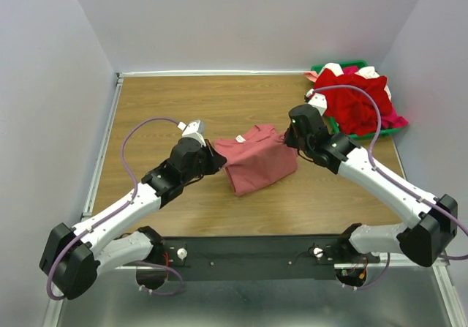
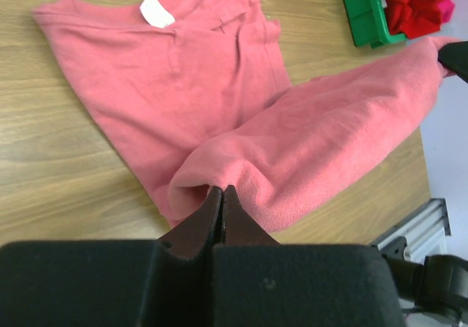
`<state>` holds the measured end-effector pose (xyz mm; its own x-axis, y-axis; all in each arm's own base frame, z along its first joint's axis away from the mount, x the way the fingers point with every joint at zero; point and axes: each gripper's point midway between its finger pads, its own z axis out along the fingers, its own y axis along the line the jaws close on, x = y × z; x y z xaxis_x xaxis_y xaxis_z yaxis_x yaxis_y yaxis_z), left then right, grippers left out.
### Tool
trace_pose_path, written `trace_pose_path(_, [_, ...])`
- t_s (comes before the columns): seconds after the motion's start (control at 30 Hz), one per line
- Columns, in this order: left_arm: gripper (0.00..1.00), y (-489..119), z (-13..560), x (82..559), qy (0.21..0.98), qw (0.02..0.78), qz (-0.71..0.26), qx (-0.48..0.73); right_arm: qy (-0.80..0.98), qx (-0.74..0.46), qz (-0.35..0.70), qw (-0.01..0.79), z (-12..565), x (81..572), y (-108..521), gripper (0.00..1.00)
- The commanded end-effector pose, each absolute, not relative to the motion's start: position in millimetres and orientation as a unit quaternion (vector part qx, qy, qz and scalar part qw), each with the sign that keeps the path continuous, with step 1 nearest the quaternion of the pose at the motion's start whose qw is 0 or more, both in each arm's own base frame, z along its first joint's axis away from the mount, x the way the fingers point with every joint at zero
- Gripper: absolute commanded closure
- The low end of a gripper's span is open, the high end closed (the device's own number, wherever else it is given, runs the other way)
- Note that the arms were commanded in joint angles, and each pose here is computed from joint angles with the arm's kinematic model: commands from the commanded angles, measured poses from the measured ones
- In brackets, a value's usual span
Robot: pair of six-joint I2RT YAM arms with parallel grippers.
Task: Fold and stack the t-shirts
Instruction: Fold the tshirt
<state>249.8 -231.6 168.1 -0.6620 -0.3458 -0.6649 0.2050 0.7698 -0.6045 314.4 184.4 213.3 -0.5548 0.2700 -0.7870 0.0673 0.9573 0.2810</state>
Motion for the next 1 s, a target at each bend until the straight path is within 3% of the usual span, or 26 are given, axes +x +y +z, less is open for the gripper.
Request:
trace_pose_path(0.0, [1.0, -233, 187, 266, 0.834, 0.43, -0.345, -0.037, 0.863, 0.102, 0.093, 0.486, 226, 337, 187, 1.0])
trace_pose_path(0.53, [1.0, -218, 184, 322, 0.84, 0.445, -0.301, -0.068, 0.873, 0.111, 0.071, 0.47, 203, 391, 194, 0.99])
trace_pose_path(0.97, [1.0, -206, 143, 374, 0.869, 0.417, -0.248, -0.096, 0.891, 0.11, 0.052, 0.437, 162, 435, 195, 1.0])
